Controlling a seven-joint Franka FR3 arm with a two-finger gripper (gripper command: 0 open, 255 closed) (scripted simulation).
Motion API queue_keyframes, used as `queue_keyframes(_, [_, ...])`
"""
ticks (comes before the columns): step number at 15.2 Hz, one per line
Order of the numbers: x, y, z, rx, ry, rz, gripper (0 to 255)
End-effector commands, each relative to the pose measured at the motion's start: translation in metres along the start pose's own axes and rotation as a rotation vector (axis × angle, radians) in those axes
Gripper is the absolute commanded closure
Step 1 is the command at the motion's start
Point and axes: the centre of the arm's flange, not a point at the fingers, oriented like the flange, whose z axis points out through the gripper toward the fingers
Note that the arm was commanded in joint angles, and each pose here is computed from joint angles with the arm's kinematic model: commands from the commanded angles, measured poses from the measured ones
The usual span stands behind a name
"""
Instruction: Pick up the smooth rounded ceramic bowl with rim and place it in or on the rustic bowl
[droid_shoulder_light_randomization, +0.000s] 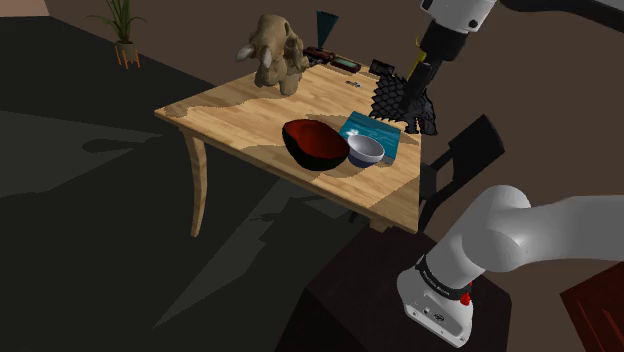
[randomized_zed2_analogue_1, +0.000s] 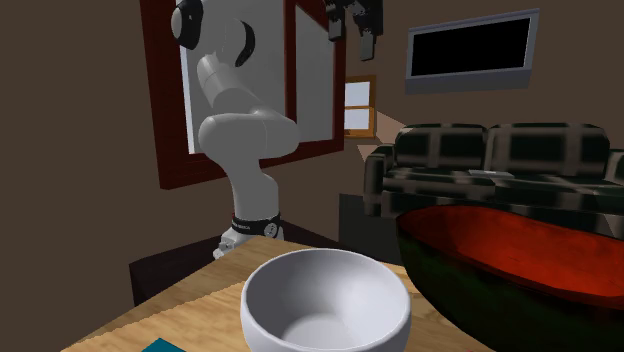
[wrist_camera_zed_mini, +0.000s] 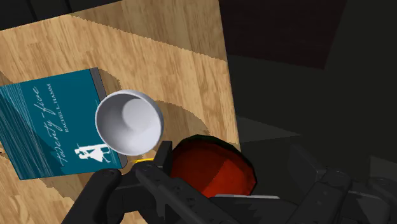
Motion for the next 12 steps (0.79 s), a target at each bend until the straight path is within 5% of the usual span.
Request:
queue_keyframes(1, [0.0, 0.0, 0.0, 0.0, 0.0, 0.0, 0])
queue_keyframes(12, [0.04, 0.055, 0.128, -0.013, -0.006, -0.009, 0])
